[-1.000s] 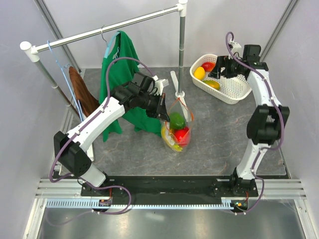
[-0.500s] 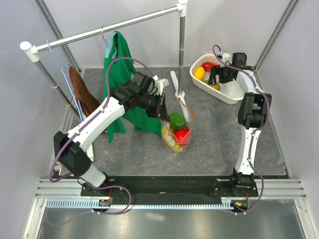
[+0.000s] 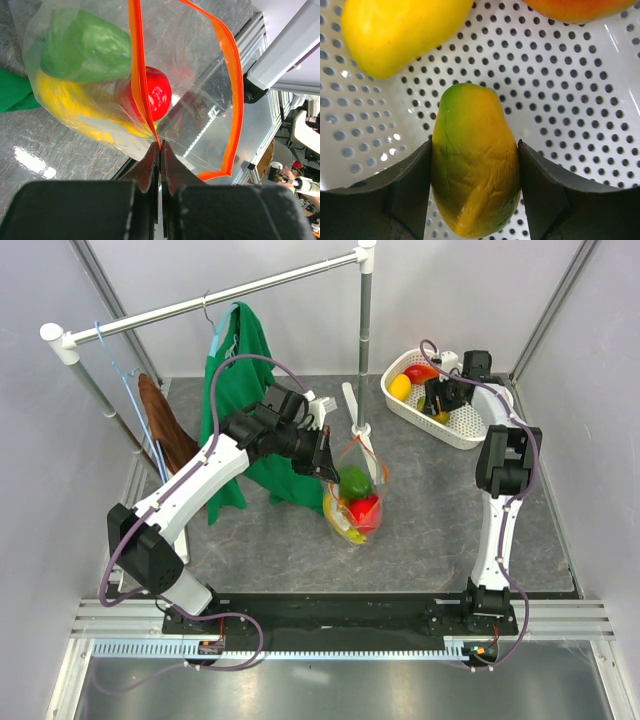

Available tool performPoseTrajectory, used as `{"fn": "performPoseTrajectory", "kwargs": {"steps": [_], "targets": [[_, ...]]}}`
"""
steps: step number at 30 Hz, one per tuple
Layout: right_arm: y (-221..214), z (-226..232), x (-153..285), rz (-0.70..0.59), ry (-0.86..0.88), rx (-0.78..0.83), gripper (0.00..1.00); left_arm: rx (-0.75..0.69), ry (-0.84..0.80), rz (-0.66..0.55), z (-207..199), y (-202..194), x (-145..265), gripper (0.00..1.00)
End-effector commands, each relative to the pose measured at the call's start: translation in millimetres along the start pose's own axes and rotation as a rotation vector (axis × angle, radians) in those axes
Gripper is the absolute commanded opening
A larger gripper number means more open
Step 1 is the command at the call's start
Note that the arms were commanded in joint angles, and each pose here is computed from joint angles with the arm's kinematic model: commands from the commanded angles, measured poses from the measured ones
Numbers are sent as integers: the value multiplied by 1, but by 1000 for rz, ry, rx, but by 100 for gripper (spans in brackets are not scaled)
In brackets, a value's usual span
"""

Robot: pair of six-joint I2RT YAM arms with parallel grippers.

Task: Place the food in the zip-top bag and seal the zipper
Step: Pick up the fake fruit from the bin, then place the fake fruit in the zipper food storage bag.

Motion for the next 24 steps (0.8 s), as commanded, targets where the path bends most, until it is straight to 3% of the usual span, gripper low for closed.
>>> {"fn": "performPoseTrajectory", "kwargs": {"steps": [1,5,11,16,18,19,20,22,24], "targets": [[1,-18,18,-6,-32,20,54,1,-12,-20,1,6,0,2],[12,-25,41,-27,-31,6,37,2,-14,-27,0,9,1,2],[81,-14,126,-251,29,-114,21,0,-9,-34,0,10,3,2],[118,59,213,-391,233,-241,5,14,-3,-37,3,12,2,2],[108,88,221,-361,311,-398,0,25,-11,-37,3,13,2,2],[112,111,245,-382,355,-413,0,27,-15,-39,2,14,2,2],[98,132,239,-334,400,-499,0,28,-17,-38,2,14,2,2],[99,165,270,-368,426,-518,0,24,-22,-43,0,16,3,2],[86,200,272,-339,481,-594,0,23,-22,-46,0,17,4,2]]}}
Point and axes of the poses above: each gripper's point midway between its finger pads, its own x axis back along the fingers, its own z axis along the line the jaws close on, y = z × x, the point moved 3 cm from there along x, back along the fingers, and after that the axes turned 3 degrees about -x, right-handed, at the moved point
